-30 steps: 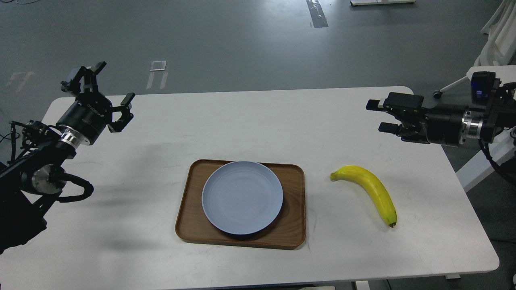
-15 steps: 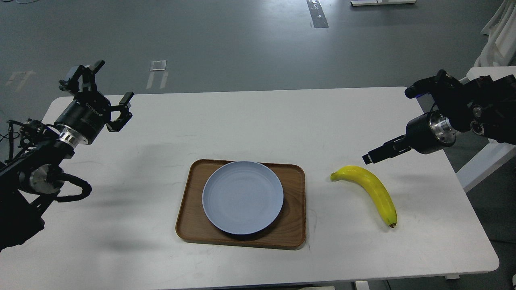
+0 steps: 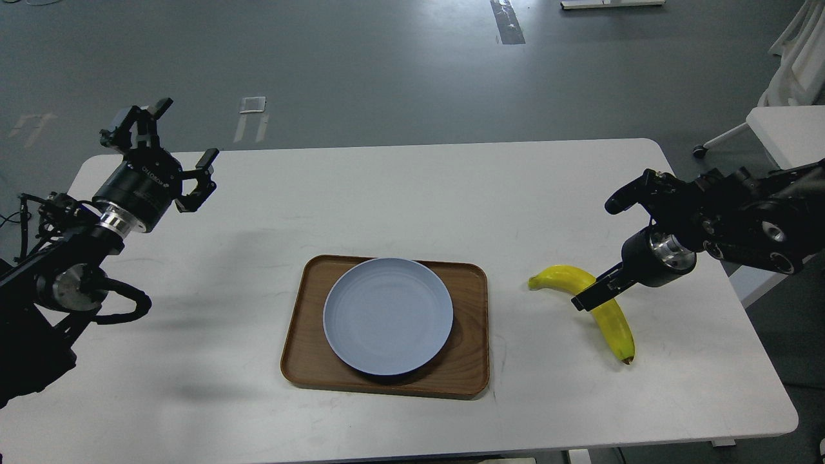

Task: Place banana on plate with both arms
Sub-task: 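Move the right gripper over the yellow banana and lower it, then close the right gripper on the banana and lift it, then carry the banana with the right gripper and lower it onto the plate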

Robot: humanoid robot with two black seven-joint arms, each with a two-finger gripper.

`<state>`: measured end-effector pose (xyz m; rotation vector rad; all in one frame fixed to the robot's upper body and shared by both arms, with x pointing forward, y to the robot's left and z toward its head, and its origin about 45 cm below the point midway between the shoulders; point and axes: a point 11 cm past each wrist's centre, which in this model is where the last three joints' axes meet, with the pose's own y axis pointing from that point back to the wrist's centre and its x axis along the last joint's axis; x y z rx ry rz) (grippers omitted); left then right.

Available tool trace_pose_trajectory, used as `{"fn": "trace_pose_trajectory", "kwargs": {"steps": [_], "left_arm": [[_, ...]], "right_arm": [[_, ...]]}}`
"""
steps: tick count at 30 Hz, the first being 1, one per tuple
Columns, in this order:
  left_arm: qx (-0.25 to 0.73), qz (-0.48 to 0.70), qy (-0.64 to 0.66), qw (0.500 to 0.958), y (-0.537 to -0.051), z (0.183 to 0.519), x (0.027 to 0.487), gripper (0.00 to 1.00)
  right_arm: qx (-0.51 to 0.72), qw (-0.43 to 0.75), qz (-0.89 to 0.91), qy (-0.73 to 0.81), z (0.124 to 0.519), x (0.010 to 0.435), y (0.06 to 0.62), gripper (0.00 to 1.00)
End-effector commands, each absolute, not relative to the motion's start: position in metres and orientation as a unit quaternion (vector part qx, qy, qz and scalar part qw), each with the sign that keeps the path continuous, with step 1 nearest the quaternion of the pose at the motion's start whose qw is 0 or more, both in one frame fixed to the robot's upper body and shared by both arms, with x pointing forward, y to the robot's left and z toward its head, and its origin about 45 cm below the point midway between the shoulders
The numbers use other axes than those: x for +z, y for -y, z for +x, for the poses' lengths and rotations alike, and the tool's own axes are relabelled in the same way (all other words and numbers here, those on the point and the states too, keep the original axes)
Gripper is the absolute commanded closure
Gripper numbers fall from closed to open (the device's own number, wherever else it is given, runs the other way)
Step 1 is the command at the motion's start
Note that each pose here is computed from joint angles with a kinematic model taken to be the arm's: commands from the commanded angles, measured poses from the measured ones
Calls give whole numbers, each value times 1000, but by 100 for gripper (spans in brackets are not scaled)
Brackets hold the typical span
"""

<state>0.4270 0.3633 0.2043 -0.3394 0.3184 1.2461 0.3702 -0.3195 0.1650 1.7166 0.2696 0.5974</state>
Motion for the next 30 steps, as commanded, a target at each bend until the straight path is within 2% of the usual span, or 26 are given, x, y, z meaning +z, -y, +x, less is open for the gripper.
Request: {"fn": "trace_pose_trajectory", "kwargs": {"steps": [1, 3, 4, 5, 12, 16, 22, 24, 30], "left_arm": [[578, -158, -148, 787, -363, 427, 204, 0], [579, -158, -147, 787, -364, 427, 205, 0], [579, -158, -147, 787, -364, 427, 205, 0], [579, -157, -148, 786, -364, 426, 204, 0], [579, -158, -148, 786, -363, 427, 204, 0], [579, -159, -148, 786, -364, 427, 204, 0], [579, -158, -147, 786, -364, 426, 204, 0], [578, -158, -147, 787, -364, 427, 205, 0], [577, -159, -147, 787, -362, 428, 205, 0]], "right_arm": [[258, 602, 747, -115, 367, 160, 318, 5], [257, 600, 749, -114, 367, 158, 316, 10], [256, 599, 750, -114, 366, 157, 315, 17], [256, 599, 750, -117, 366, 156, 314, 33], [254, 602, 746, -129, 363, 153, 313, 76], [260, 605, 743, -123, 368, 162, 315, 81], [303, 593, 739, -103, 394, 203, 292, 81], [320, 573, 749, -94, 403, 225, 264, 81], [319, 511, 793, -92, 402, 232, 179, 80]]}}
